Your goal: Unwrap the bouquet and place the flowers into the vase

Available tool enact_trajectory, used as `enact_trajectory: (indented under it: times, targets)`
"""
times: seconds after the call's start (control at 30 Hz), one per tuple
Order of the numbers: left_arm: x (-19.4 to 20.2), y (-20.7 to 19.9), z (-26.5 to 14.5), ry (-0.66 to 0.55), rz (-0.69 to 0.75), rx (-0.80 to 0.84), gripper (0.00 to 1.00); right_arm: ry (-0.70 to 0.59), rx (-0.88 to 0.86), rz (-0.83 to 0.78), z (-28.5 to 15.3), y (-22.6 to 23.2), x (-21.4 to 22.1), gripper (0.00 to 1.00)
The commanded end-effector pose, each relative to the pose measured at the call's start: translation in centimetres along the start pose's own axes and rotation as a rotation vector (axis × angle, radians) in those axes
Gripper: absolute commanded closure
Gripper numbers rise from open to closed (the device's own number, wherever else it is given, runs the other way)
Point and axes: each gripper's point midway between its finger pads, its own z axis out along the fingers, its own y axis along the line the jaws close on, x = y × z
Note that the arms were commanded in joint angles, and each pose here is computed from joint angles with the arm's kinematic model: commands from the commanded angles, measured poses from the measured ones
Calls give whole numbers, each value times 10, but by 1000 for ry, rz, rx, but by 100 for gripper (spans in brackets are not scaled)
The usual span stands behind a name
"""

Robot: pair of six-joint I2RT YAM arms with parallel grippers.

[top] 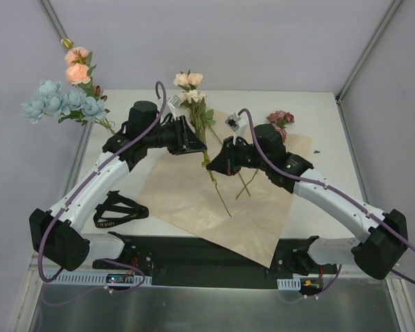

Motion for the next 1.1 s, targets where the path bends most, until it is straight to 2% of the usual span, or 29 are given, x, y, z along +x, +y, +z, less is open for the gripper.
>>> enact_trajectory:
  times: [0.0,0.13,0.2,0.23,0.27,0.33,0.37,0.47,0.53,0.63,0.7,0.73,0.8,0.93,1.0,1.07]
  targets:
    - [-15,-22,-6,-62,89,46,72,-52,-29,-82,-8,21,-15,99]
    - [-14,-26,-9,-63,105,57,83,-44,-21,-98,-5,26,-13,99]
    - [-13,-30,-12,-63,117,69,99,-41,-20,-103,-5,30,-13,99]
    - [-13,-34,-17,-74,134,77,100,-41,-2,-100,-5,28,-14,96]
    - [-14,-36,-21,-89,161,78,100,-23,16,-92,-5,25,-10,84]
    - [-21,-44,-34,-158,220,72,100,-36,89,-84,-8,16,-16,67]
    - [-24,-44,-39,-184,260,58,100,-15,136,-70,-12,8,-12,50]
    - [-39,-47,-64,-313,362,-15,100,-8,232,-61,-24,-6,-14,37]
    - [-50,-57,-83,-387,431,-47,100,-18,268,-66,-32,-11,-18,34]
    - [-76,-56,-113,-514,577,-188,100,-28,324,-71,-48,-22,-18,29]
    - [-98,-47,-134,-614,619,-330,100,-43,356,-78,-58,-31,-21,27]
    - [-112,-54,-150,-666,682,-381,100,-40,368,-74,-60,-37,-19,27]
    - [-137,-58,-183,-790,716,-520,100,-55,398,-59,-68,-50,-23,26]
    - [-185,-53,-217,-897,821,-801,100,-52,424,-23,-72,-70,-22,26]
    - [-205,-58,-235,-967,822,-878,100,-52,434,-10,-74,-79,-25,26]
    - [-227,-52,-236,-992,825,-939,100,-44,430,2,-71,-83,-27,23]
